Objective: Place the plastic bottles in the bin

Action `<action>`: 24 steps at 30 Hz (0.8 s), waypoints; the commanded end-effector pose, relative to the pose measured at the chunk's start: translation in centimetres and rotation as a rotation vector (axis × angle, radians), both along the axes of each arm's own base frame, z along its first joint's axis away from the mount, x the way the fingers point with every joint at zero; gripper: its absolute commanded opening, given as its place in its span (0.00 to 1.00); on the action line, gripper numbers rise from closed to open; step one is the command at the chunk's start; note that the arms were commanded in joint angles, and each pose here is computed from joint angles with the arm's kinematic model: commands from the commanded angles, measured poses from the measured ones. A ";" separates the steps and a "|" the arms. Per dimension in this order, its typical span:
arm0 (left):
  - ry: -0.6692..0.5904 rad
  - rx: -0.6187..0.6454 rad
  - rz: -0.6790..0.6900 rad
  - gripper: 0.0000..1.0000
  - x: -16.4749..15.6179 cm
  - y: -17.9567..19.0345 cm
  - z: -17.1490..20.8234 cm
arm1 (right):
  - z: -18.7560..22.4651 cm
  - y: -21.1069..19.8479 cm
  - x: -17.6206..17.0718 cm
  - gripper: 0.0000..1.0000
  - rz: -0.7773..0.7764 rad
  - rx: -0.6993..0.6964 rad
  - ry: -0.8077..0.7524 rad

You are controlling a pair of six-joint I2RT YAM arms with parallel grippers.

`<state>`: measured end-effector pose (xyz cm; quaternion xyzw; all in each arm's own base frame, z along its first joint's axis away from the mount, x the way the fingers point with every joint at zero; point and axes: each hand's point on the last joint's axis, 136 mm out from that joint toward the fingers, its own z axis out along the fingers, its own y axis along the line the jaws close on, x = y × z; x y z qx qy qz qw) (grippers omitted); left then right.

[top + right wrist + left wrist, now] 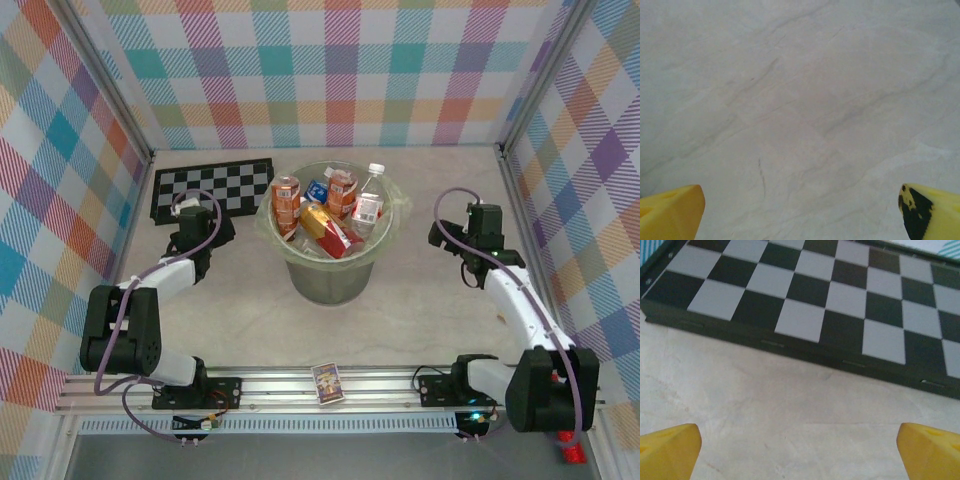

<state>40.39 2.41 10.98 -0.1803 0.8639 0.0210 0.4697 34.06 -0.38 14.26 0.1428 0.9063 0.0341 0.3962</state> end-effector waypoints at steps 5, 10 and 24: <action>-0.076 0.059 -0.052 1.00 0.0 0.1 1.4 | -0.3 -1.0 3.2 0.99 -0.012 -0.088 -0.168; -0.119 0.106 -0.044 1.00 -0.4 0.6 0.6 | -2.0 -1.2 4.0 0.99 -0.025 -0.094 -0.204; -0.218 0.159 -0.181 1.00 -0.4 -2.4 -2.3 | -4.9 1.1 5.4 0.99 0.142 -0.191 -0.367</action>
